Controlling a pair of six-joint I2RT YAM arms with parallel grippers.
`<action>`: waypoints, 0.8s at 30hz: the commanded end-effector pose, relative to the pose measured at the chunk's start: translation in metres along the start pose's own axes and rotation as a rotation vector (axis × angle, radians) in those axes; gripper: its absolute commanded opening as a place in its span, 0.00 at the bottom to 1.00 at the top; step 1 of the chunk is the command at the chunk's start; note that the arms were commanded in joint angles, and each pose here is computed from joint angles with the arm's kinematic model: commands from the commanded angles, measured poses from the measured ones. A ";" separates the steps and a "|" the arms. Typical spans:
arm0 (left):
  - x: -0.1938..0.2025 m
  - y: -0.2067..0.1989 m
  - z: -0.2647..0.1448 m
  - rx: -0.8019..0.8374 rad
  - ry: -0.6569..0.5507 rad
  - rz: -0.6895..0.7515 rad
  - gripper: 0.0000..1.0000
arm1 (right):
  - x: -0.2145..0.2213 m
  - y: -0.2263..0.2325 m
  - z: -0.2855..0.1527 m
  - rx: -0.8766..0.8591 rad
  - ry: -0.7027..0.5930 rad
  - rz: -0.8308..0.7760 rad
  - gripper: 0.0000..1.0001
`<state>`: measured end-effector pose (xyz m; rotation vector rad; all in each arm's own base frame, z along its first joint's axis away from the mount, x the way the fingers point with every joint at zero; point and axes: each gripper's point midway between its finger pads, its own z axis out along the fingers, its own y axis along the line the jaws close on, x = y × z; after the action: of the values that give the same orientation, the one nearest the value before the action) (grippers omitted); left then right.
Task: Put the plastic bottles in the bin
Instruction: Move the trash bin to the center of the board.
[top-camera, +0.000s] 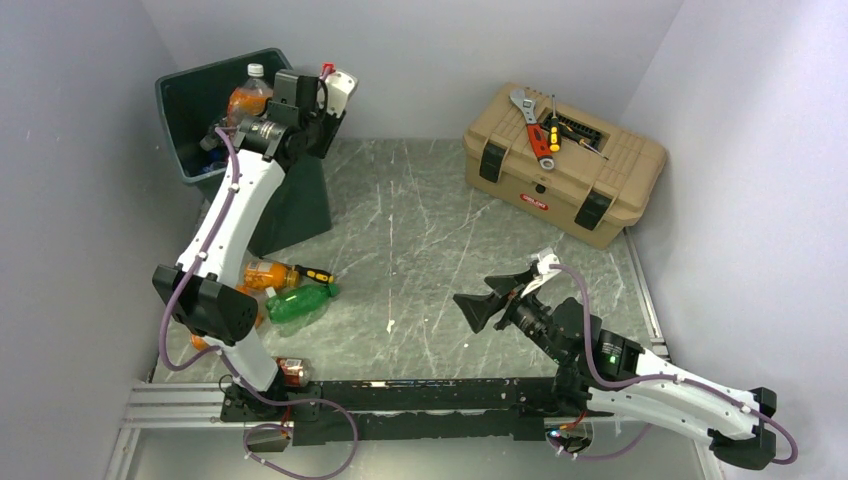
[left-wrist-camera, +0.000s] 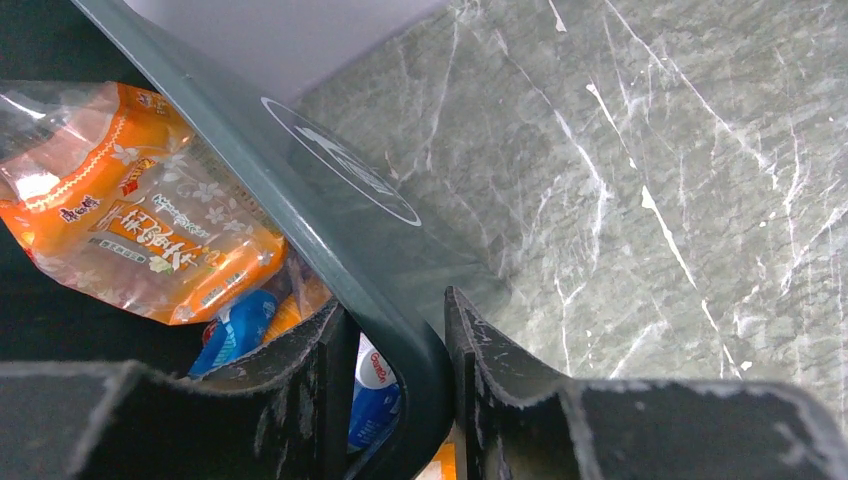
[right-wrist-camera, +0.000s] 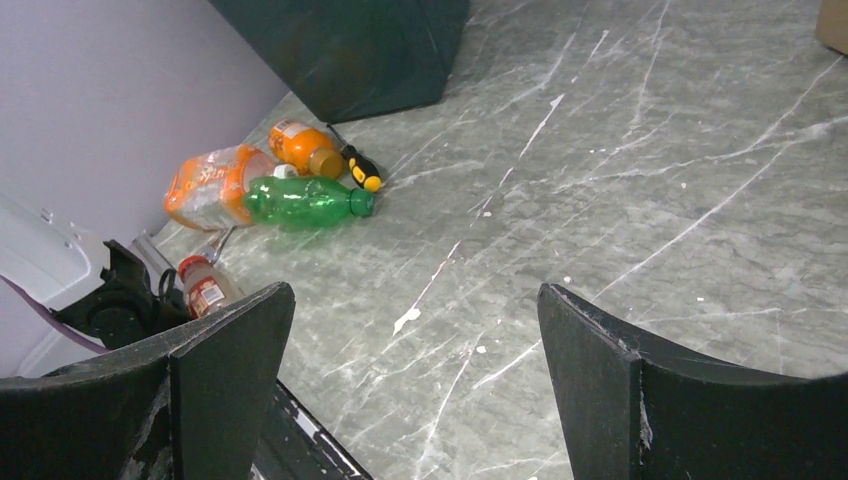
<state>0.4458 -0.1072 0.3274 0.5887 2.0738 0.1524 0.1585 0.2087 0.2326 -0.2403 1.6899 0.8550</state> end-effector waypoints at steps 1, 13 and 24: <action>-0.037 -0.002 -0.021 0.017 -0.136 0.000 0.04 | -0.015 0.004 0.000 -0.003 -0.042 0.003 0.96; -0.109 -0.110 -0.053 0.194 -0.433 0.241 0.00 | -0.025 -0.004 -0.002 0.044 -0.065 -0.019 0.96; -0.132 -0.163 -0.041 0.295 -0.525 0.162 0.00 | -0.041 -0.017 -0.016 0.096 -0.105 -0.022 0.96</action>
<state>0.4003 -0.2811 0.3392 1.0150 1.7414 -0.1053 0.1657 0.1879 0.2401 -0.1927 1.6729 0.7684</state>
